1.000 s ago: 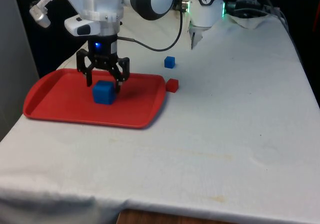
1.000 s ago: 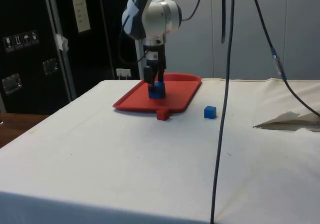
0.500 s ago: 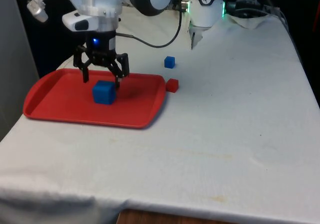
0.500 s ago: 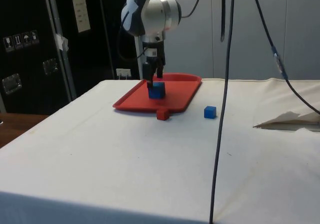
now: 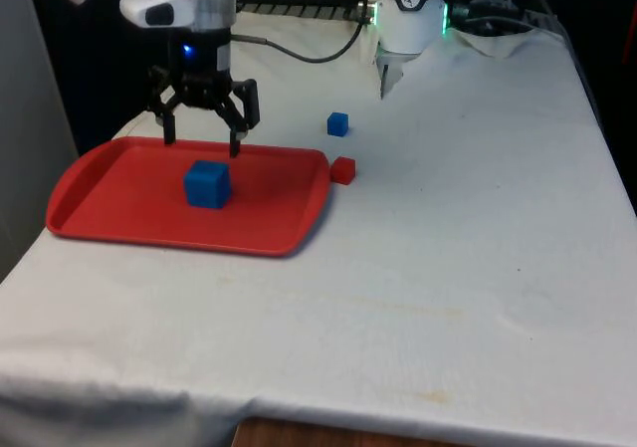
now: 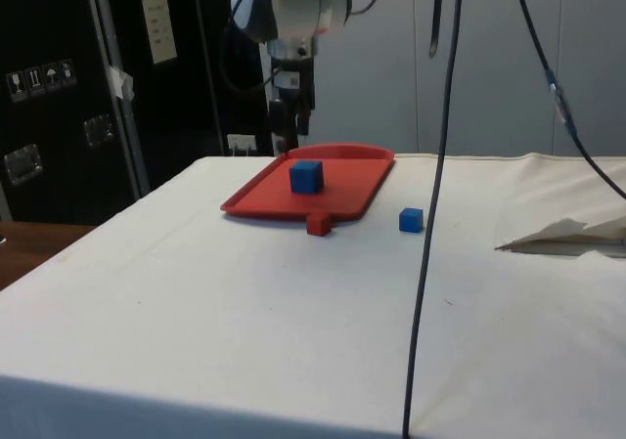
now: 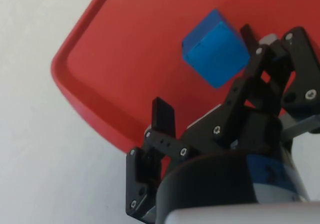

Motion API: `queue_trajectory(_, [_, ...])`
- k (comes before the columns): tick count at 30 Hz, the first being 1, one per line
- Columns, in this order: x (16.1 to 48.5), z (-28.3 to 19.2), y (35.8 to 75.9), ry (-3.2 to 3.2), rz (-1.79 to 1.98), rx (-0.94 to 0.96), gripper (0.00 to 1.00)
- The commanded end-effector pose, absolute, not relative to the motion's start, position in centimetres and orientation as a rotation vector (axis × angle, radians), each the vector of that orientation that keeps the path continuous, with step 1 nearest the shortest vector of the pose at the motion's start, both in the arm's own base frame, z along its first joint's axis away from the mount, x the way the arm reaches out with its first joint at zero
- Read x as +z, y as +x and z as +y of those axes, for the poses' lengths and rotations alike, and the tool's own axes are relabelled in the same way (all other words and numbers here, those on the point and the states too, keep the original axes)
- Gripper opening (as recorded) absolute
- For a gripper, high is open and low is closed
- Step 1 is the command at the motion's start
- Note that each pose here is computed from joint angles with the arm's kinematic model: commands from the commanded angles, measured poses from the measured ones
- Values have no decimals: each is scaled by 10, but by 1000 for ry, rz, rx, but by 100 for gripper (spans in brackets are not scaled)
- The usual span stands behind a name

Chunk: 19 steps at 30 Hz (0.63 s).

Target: Pick up the largest block and place it onto the tray.

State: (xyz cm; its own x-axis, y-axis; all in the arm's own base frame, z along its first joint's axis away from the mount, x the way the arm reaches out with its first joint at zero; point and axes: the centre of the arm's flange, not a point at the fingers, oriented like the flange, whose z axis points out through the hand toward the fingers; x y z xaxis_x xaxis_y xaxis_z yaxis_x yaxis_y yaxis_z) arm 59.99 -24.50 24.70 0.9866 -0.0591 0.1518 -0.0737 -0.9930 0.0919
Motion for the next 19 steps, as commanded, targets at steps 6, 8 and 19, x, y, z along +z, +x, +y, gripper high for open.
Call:
queue_trajectory(6, [269,-238,600,3033,-101,251,100])
queue_trajectory(8, [277,-234,602,3029,-95,260,100])
queue_trajectory(19, [302,-222,609,3022,-76,295,100])
